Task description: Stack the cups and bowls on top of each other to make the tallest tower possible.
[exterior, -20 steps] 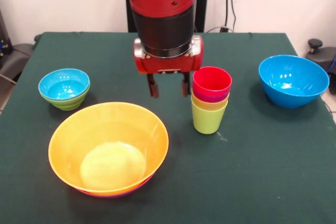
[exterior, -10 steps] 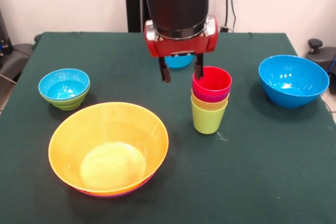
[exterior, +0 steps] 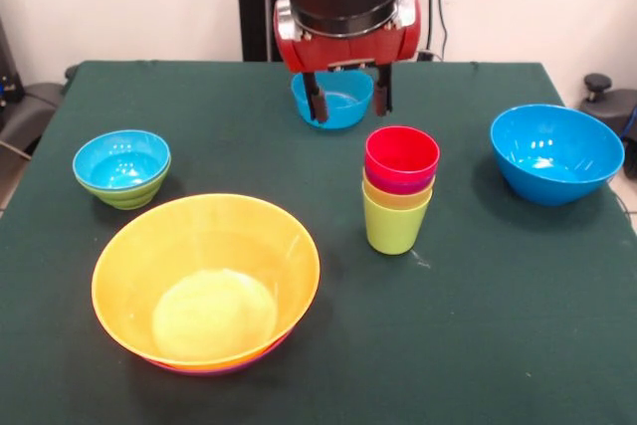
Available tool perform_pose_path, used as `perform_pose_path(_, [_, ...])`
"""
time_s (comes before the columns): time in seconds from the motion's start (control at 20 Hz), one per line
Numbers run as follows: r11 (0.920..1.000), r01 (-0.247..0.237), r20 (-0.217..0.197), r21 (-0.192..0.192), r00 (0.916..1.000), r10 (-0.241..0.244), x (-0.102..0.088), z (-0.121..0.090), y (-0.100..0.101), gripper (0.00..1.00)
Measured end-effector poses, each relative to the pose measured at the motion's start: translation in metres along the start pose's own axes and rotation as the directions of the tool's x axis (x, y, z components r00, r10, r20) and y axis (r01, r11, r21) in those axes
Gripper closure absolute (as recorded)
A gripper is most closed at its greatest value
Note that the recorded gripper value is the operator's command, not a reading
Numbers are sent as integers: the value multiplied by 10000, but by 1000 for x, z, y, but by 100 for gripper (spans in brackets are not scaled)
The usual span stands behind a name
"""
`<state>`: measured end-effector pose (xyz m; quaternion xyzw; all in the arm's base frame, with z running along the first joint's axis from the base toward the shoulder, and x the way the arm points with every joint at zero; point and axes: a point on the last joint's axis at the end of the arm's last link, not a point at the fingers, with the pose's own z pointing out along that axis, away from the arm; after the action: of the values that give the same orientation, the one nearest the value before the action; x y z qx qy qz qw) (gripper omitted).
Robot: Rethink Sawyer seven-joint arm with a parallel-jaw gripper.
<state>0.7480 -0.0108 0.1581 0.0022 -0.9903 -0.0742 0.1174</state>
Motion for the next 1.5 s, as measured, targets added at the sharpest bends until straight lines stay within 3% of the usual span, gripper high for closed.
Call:
perform_pose_path(0.5, [9999,89,-235,61,9997,-88,-3,-34,1,0])
perform_pose_path(1.1, [9997,118,-53,224,9999,-117,-1,-48,1,0])
perform_pose_path(1.5, [9996,124,-101,246,9999,-122,0,-46,1,0])
